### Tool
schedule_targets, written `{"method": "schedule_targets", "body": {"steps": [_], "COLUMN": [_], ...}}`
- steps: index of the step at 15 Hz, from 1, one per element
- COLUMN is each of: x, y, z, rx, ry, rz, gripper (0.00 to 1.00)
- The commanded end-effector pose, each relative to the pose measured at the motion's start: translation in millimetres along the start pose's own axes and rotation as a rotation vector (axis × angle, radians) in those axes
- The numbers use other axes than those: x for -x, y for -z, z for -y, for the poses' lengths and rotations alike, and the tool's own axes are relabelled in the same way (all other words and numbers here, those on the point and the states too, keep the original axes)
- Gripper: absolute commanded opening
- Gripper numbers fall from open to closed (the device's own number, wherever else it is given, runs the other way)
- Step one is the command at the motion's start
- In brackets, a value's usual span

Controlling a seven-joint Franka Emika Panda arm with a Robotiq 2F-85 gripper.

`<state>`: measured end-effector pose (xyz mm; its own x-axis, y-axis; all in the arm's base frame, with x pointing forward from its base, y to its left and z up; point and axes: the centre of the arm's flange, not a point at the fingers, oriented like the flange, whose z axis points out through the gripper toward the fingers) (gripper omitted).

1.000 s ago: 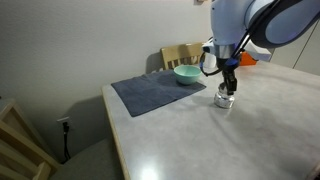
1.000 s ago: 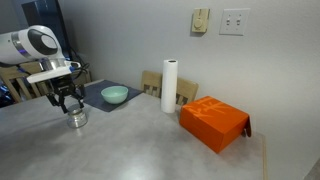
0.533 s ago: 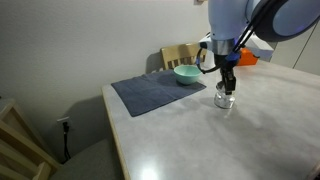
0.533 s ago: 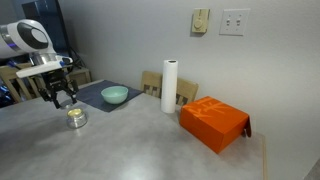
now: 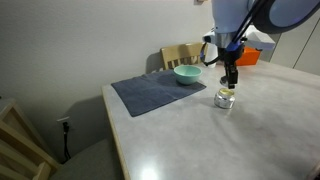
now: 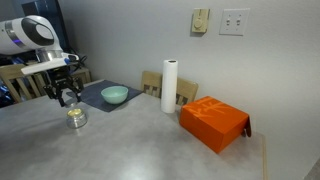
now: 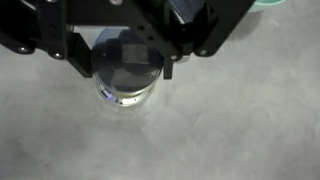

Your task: Cover the silver bottle with the silver lid

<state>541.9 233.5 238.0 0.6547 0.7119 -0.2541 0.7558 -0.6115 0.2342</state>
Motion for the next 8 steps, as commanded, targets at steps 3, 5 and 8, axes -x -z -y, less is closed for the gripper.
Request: {"method": "schedule_targets", "body": {"steps": [3, 5, 8], "x": [7.2, 6.4, 5.9], "y": [-7.7, -11.0, -13.5], "z": [-19.3, -19.7, -16.6], "rx": [-0.107, -0.138, -0.164], "ry": [0.044, 0.07, 0.103], "rz": [0.034, 0.038, 0.045], "gripper": [0.44, 0.44, 0.44]}}
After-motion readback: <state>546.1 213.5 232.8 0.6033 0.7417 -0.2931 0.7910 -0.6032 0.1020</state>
